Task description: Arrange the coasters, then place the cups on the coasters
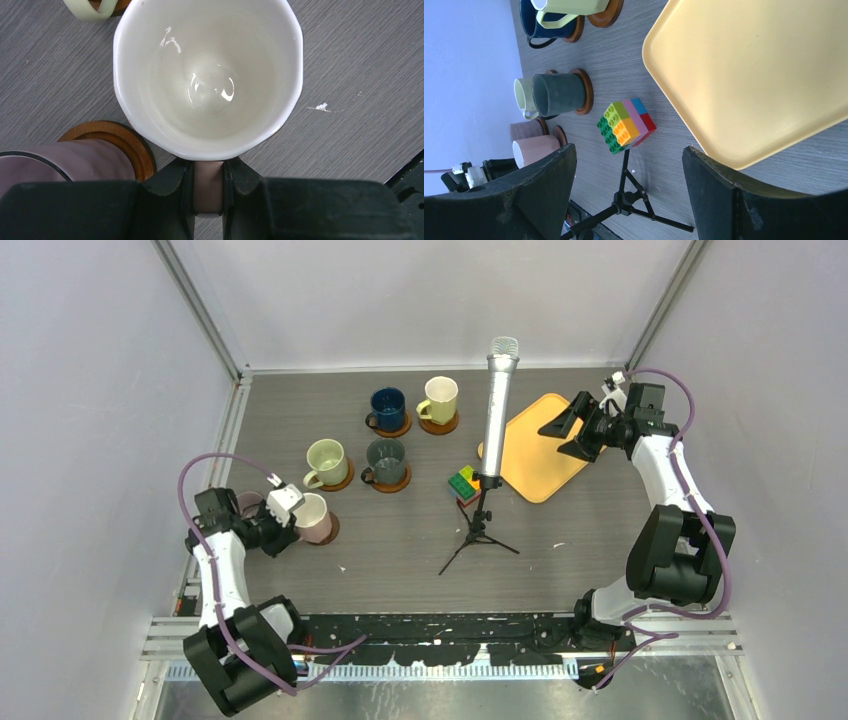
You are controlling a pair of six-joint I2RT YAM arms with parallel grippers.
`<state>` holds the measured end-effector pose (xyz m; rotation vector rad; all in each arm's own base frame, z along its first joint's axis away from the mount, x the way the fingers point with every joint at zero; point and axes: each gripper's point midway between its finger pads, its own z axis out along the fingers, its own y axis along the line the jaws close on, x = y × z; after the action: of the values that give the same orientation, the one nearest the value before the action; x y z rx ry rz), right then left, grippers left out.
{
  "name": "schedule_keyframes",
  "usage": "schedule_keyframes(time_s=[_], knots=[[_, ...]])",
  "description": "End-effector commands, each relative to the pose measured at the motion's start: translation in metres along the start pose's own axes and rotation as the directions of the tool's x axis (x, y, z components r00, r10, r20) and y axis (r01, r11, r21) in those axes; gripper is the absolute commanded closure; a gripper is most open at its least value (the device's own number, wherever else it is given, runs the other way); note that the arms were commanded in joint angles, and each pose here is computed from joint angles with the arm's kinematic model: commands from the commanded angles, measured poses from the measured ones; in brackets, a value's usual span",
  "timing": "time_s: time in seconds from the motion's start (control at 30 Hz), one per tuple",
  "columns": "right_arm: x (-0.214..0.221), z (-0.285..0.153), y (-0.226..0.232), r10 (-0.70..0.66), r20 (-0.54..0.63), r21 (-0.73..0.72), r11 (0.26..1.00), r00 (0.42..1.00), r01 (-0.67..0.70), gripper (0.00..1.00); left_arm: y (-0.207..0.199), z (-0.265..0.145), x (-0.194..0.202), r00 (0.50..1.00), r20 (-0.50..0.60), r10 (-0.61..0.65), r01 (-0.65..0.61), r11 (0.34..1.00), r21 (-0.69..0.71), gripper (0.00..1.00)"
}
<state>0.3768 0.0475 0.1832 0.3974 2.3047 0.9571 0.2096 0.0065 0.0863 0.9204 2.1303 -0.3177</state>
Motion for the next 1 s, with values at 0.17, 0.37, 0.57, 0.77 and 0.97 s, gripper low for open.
schedule_keyframes(time_s=[0.17, 0.37, 0.57, 0.77, 0.97], knots=[[-0.002, -0.001, 0.001, -0.028, 0.013, -0.006, 1.000, 1.000, 0.028, 0.18, 0.013, 0.008, -0.012, 0.995, 0.081, 0.065, -0.064, 0.998, -0.013, 1.00], [-0.002, -0.001, 0.001, -0.028, 0.011, -0.008, 1.000, 1.000, 0.028, 0.18, 0.015, 0.014, -0.005, 0.995, 0.071, 0.071, -0.070, 0.997, -0.020, 1.00], [-0.002, 0.000, 0.000, -0.026, 0.010, -0.008, 1.000, 1.000, 0.026, 0.18, 0.017, 0.017, 0.001, 0.997, 0.047, 0.066, -0.066, 0.998, -0.014, 0.99], [-0.002, 0.000, 0.001, -0.027, 0.010, -0.008, 1.000, 1.000, 0.027, 0.18, 0.016, 0.012, -0.001, 0.995, 0.032, 0.090, -0.089, 0.996, -0.015, 0.83], [-0.002, 0.000, 0.001, -0.025, 0.010, -0.008, 1.000, 1.000, 0.025, 0.18, 0.013, 0.007, -0.003, 0.992, 0.027, 0.124, -0.123, 0.992, -0.025, 0.72]])
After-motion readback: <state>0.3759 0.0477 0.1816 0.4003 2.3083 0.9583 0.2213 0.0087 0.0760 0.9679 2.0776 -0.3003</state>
